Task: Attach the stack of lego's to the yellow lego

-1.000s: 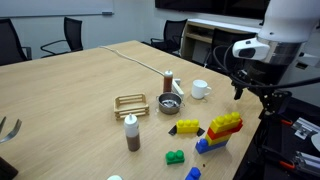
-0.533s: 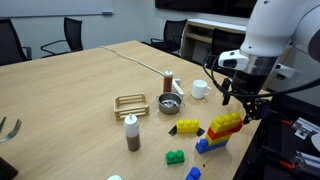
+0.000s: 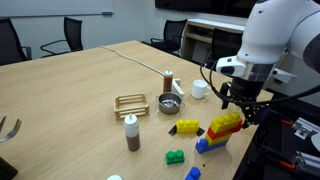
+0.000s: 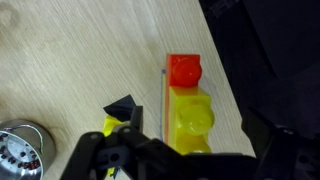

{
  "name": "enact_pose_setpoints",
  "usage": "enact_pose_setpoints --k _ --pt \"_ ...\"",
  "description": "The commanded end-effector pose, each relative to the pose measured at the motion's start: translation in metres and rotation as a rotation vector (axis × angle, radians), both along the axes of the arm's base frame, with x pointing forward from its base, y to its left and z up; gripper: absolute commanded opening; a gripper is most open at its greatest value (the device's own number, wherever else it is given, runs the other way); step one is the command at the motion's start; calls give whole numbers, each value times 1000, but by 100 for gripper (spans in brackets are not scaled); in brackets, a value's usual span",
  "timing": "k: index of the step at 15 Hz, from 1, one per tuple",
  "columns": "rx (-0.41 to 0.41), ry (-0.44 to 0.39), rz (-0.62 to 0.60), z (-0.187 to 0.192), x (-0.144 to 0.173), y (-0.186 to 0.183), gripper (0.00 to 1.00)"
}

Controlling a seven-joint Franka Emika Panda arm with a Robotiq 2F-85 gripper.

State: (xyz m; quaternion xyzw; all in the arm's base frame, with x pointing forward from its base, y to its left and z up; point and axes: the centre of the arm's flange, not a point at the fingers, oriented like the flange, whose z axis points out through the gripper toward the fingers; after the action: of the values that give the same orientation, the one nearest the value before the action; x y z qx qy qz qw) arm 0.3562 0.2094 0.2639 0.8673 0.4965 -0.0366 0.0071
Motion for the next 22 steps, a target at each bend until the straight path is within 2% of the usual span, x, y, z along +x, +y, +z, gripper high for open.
enact_pose_setpoints --k 1,7,8,10,11,18,22 --pt "-13 -8 37 -12 5 2 100" --pt "-47 -18 61 -21 7 3 100" --pt "-52 -21 63 -22 7 3 96" --pt "-56 -24 63 -22 7 2 72" --pt "-57 -24 65 -23 8 2 69" --pt "-57 -18 66 -26 7 2 19" --pt "-59 -20 65 -23 6 3 16"
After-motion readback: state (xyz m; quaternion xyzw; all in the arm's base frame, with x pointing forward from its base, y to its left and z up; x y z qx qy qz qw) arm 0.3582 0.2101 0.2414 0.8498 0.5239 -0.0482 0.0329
